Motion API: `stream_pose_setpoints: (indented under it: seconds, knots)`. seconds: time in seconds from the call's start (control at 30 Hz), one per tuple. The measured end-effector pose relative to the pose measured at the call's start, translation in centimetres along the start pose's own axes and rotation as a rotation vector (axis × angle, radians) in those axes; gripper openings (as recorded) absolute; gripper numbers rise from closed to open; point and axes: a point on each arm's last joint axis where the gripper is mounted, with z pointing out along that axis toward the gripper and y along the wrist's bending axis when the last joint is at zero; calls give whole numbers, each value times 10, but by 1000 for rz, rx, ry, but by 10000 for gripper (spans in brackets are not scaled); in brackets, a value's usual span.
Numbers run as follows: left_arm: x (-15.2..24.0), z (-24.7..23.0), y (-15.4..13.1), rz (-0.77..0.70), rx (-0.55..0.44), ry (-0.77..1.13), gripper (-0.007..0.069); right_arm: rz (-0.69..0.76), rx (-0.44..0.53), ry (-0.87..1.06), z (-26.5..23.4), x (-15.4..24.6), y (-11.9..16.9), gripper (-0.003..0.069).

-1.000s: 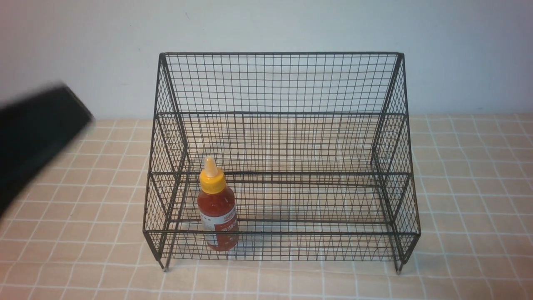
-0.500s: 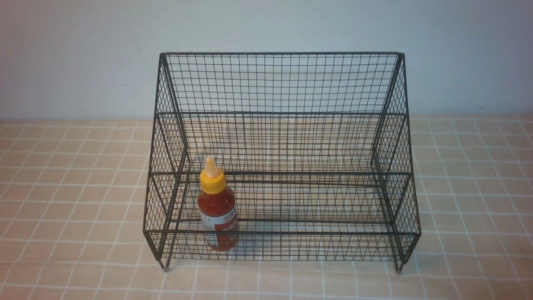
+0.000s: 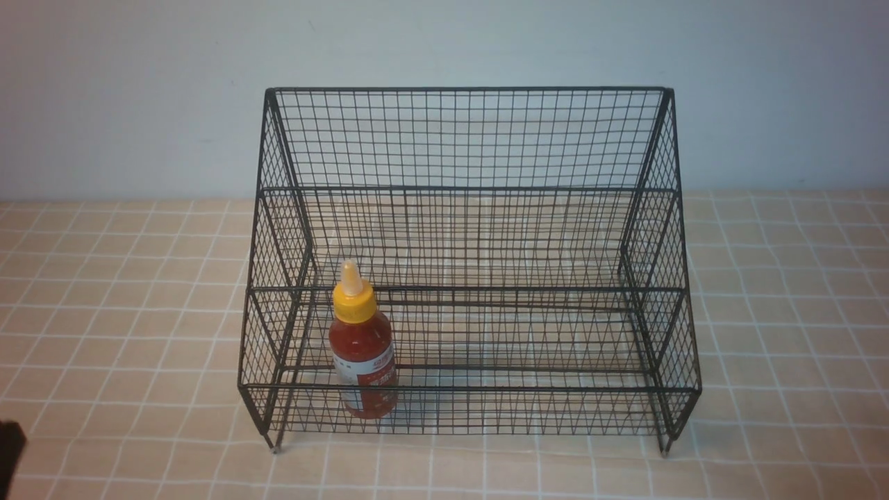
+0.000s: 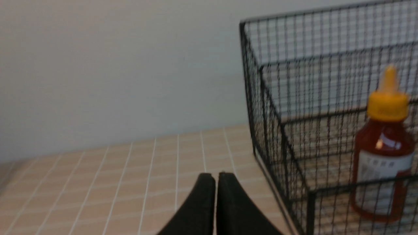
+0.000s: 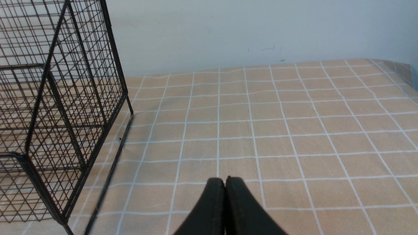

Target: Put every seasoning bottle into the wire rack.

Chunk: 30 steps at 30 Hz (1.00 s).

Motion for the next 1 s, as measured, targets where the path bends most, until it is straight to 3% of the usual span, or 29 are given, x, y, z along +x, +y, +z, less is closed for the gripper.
stream_pose_setpoints:
  seconds: [0.1, 0.4, 1.0]
  knots:
    - [26, 5, -1, 3, -11, 90, -7, 0, 0, 0, 0, 0, 0, -15]
    - [38, 4, -1, 26, -7, 207, -7, 0, 0, 0, 0, 0, 0, -15]
    - [38, 4, -1, 28, -6, 212, -7, 0, 0, 0, 0, 0, 0, -15]
